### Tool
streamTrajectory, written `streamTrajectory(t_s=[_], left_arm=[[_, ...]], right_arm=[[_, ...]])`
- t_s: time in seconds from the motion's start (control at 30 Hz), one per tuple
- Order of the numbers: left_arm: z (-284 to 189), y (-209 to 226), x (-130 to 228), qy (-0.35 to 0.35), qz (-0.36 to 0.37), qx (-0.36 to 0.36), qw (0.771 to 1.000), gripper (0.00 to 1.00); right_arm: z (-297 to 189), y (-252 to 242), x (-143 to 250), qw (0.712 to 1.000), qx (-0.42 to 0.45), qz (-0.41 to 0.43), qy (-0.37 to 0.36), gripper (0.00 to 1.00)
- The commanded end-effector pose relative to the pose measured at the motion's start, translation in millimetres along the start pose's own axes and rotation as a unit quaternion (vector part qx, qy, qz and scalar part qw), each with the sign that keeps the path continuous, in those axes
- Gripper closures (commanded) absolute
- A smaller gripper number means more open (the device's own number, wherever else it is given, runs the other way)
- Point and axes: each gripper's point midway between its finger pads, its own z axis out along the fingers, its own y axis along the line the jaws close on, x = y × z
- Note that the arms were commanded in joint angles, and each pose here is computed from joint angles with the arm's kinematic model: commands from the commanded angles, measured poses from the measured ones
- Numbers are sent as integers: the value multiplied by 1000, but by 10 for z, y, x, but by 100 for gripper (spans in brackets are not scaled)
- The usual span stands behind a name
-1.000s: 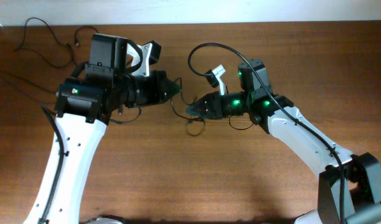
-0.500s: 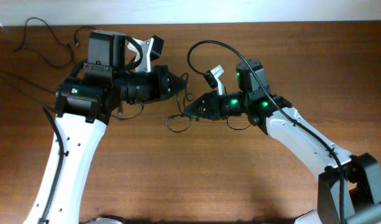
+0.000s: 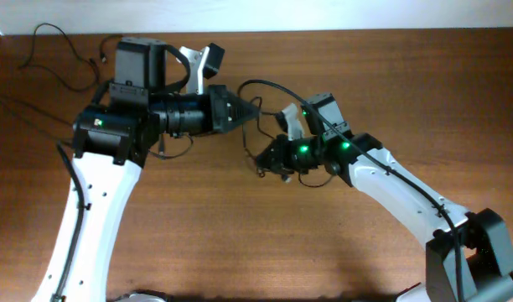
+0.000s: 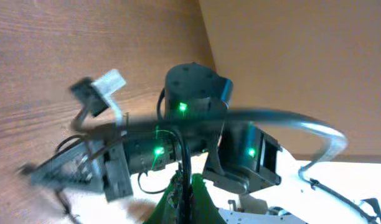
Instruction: Untangle cables
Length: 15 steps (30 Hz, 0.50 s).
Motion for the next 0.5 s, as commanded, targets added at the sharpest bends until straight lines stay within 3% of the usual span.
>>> streamTrajectory(t_s=[0.0, 0.07, 0.13, 0.23, 0.3, 0.33, 0.4, 0.47], left_arm=[[-200, -47, -63, -2, -19, 51, 999, 100], [-342, 12, -134, -17, -23, 60, 998, 100], [-431, 193, -227, -43, -25, 25, 998, 100], [-545, 800, -268, -83, -72, -136, 985, 100], [-747, 1266, -183, -103, -119, -273, 949, 100], [-809, 1364, -143, -106, -132, -304, 938, 100], [-857, 1436, -90, -102, -139, -327, 929, 100], [-833, 1407, -83, -98, -140, -318, 933, 100]], right_arm=[[-308, -743, -258, 981, 167, 53, -83, 96], [-493, -1011, -261, 972, 203, 81, -84, 96], [-567, -1029, -282, 978, 180, 75, -74, 96], [-656, -1077, -294, 980, 165, 85, -69, 96], [-814, -1341, -303, 965, 222, 110, -86, 96], [-861, -1421, -286, 959, 241, 123, -90, 96], [-928, -1537, -239, 945, 273, 155, -97, 96], [-843, -1391, -234, 959, 230, 143, -80, 96]])
